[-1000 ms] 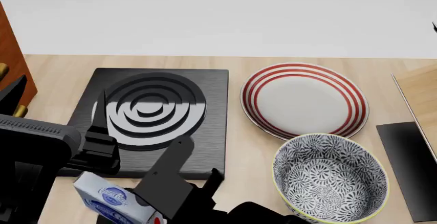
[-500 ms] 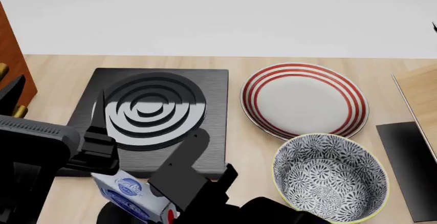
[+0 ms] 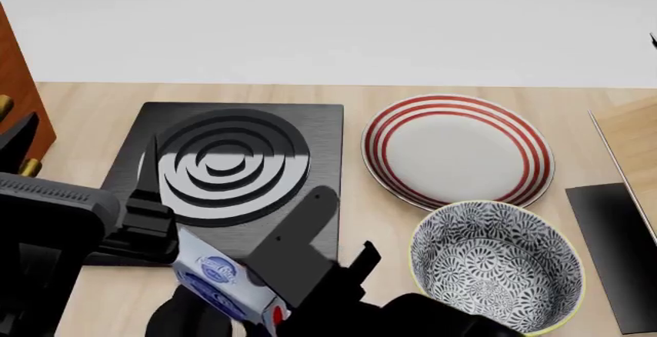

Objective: Pick up the cream cheese and put it in the bowl.

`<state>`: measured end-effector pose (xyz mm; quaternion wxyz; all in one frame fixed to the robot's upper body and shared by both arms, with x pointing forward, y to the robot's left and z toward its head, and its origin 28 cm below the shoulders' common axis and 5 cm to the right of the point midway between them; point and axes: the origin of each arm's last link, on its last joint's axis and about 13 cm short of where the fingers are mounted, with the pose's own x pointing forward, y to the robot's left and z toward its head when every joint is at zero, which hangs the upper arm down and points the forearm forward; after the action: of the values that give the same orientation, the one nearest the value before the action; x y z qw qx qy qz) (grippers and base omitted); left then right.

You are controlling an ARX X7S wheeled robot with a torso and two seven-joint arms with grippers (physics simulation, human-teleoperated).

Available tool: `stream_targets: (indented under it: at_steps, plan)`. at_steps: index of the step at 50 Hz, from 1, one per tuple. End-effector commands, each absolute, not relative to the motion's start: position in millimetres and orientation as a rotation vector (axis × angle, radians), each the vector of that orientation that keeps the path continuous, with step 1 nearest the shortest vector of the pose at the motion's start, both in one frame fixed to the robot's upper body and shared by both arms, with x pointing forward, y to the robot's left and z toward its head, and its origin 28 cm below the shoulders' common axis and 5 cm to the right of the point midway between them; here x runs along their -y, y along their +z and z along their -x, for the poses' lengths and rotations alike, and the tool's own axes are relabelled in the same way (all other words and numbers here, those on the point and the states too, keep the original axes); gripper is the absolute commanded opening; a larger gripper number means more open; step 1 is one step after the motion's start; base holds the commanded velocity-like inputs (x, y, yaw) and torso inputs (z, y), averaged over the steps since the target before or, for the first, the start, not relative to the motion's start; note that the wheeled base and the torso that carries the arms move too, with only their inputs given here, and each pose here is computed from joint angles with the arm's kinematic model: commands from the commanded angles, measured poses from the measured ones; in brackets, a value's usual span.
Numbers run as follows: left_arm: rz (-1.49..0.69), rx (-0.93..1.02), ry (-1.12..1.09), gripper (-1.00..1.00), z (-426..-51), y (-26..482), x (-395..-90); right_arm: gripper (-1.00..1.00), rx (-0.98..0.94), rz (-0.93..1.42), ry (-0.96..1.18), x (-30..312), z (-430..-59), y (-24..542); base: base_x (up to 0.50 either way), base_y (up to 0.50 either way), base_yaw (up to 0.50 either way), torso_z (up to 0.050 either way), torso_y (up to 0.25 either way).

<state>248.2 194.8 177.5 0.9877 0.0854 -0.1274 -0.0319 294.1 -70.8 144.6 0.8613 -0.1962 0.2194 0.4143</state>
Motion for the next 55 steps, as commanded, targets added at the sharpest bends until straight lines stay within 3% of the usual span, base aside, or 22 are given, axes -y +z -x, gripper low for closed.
stream_targets:
  at_steps: [1,55]
  plan:
    - [-0.168,0.257,-0.065,1.0,-248,178,-195,-1.0,-0.442,0.421,0.833,76,-293,153,0.0,0.0,0.0,0.0,0.0]
    - [-0.164,0.259,-0.065,1.0,-250,176,-196,-1.0,-0.502,0.409,0.612,112,-258,206,0.0,0.0,0.0,0.0,0.001]
